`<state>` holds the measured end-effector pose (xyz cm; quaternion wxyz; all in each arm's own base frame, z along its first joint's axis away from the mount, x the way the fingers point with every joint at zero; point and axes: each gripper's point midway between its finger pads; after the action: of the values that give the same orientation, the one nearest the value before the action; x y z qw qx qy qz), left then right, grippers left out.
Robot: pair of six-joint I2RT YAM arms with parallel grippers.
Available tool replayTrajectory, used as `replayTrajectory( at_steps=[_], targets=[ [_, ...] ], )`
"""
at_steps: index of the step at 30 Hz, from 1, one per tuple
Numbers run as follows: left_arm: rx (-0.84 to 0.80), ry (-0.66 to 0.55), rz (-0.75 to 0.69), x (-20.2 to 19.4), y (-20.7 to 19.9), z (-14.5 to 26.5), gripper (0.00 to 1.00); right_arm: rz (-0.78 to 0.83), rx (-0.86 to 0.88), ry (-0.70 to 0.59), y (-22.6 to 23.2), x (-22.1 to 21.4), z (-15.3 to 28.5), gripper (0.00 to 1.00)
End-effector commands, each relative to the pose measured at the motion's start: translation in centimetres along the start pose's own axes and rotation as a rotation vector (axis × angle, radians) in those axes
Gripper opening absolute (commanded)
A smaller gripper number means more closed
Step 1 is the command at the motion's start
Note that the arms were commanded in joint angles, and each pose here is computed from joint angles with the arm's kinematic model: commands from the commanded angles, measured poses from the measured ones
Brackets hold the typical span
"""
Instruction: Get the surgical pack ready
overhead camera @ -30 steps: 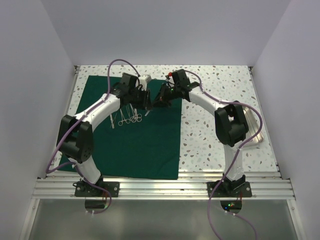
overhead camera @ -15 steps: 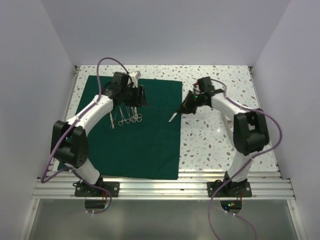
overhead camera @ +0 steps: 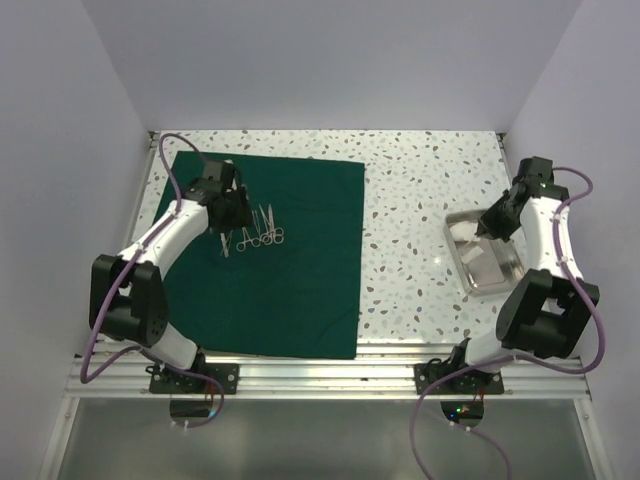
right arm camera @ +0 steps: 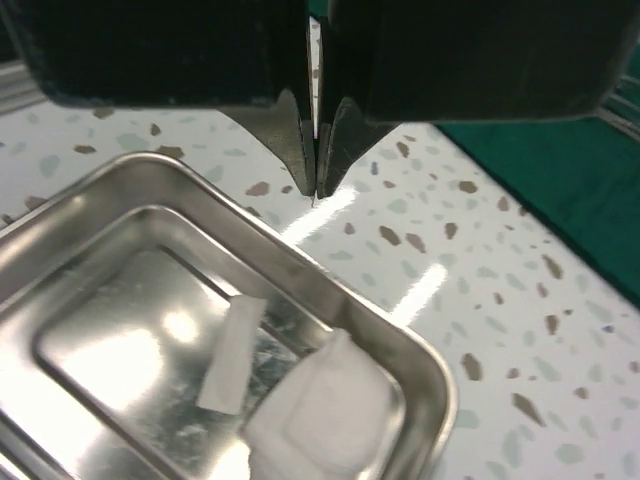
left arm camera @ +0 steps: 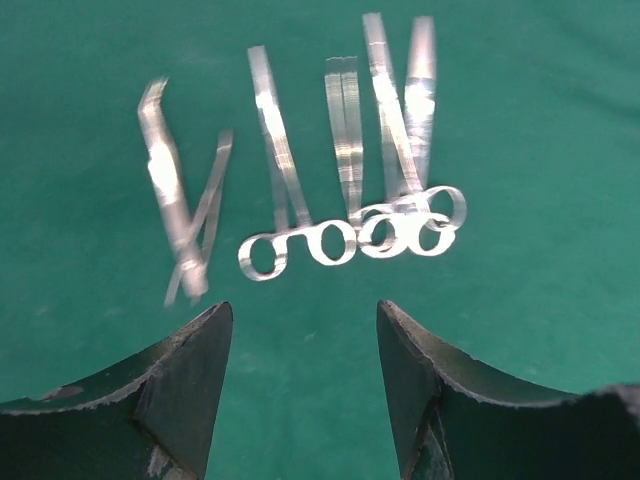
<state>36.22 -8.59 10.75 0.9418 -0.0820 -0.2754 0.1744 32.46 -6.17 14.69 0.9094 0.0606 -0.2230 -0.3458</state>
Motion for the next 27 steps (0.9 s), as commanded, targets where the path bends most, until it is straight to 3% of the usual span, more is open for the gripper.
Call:
replayTrajectory(
  at_steps=[1,9,13,14,18,19,21,25,27],
  targets=[
    [0.126,-0.074,0.053,1.2,2.6,1.4,0.64,0.049,-0.246,0.044,-4.7,-0.3,0.7,0.0],
    [0.279,-0.048,0.053,0.5,5.5,1.1,0.64,0.122,-0.402,0.042,-8.0,0.9,-1.3,0.02],
    [0.302,-0.022,0.054,0.0,6.0,0.4,0.65,0.138,-0.422,0.052,-8.4,1.4,-2.6,0.09],
    [0.319,-0.008,0.054,-0.2,6.2,0.1,0.64,0.143,-0.422,0.062,-8.4,1.3,-3.1,0.14],
    [0.365,-0.006,0.042,0.1,7.3,-0.6,0.62,0.182,-0.384,0.085,-7.2,1.5,-3.5,0.57],
    [0.367,-0.007,0.036,0.2,7.4,-0.7,0.61,0.192,-0.383,0.087,-6.9,1.5,-3.3,0.62],
    [0.374,-0.002,0.022,0.3,7.7,-0.9,0.58,0.236,-0.36,0.078,-5.2,1.3,-2.5,0.71],
    [0.317,0.025,-0.009,0.4,7.3,-1.5,0.51,0.333,-0.266,0.034,0.1,0.2,-0.5,0.76],
    [0.292,0.051,-0.039,0.1,7.2,-1.8,0.48,0.422,-0.157,0.004,5.0,-1.2,0.5,0.77]
  ],
)
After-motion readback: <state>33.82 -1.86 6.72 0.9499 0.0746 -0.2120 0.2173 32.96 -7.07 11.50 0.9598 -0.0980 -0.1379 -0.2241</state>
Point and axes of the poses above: each gripper's point midway between its finger pads, its own z axis back along the fingers, its own y axis along the line the jaws close on, x = y × z, and after that the axes turned 8 degrees about z, right-handed
